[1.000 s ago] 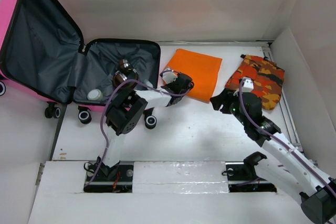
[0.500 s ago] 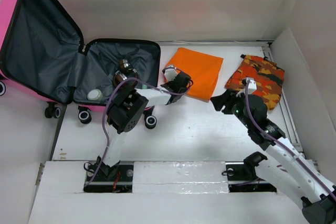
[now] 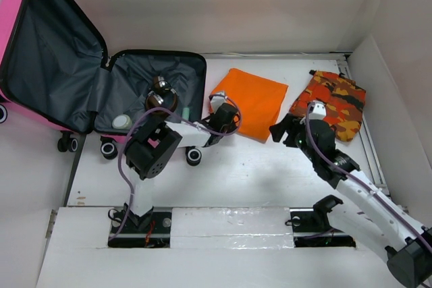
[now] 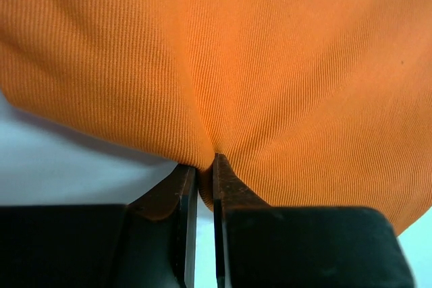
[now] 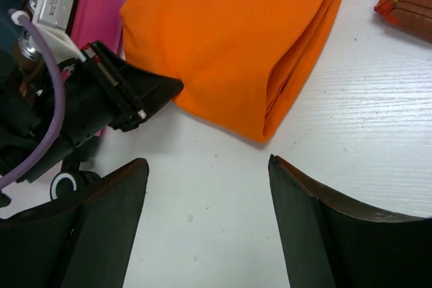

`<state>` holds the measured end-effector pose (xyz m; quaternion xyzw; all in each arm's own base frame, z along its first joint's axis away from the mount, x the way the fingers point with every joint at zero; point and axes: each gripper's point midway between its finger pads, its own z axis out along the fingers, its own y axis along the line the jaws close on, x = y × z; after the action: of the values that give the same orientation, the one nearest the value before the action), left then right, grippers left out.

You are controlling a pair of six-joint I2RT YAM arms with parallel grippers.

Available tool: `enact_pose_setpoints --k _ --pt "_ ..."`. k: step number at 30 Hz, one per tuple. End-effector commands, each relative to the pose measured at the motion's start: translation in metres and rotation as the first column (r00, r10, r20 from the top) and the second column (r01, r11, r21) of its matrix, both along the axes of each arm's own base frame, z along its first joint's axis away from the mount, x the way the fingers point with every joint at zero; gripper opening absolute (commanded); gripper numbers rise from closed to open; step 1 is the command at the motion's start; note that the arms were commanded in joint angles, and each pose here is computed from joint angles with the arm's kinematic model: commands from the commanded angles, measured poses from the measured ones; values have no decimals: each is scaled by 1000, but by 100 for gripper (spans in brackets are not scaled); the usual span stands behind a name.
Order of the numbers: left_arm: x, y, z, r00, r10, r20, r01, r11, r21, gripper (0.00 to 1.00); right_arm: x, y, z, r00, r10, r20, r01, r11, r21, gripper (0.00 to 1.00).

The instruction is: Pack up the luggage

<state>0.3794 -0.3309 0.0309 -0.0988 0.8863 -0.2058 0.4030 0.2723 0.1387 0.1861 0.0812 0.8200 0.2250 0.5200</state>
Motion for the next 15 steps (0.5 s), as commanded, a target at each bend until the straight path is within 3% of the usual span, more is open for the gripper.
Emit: enact_pose_setpoints --k 1,2,4,5,7,9,15 --pt "-48 34 -37 988 -35 -152 59 986 156 0 3 4 10 999 2 35 -3 1000 28 78" --pt "-51 36 -38 986 -16 -165 41 989 145 6 5 6 11 999 2 43 -4 999 33 78" --pt "-49 36 -33 988 5 -155 16 991 131 26 4 11 13 999 25 44 -27 998 53 78" --pt "-49 36 -33 988 5 -155 16 991 131 42 4 11 13 999 25 44 -27 998 53 78" --pt "-47 33 -26 988 21 -154 -5 995 104 53 5 14 15 999 36 41 -39 998 56 78" --pt "-47 33 -28 986 29 -164 -11 994 107 59 5 14 15 999 36 41 -39 998 56 78" --pt "-36 23 -45 979 76 -190 -59 994 92 57 2 14 19 997 44 59 -48 997 68 78"
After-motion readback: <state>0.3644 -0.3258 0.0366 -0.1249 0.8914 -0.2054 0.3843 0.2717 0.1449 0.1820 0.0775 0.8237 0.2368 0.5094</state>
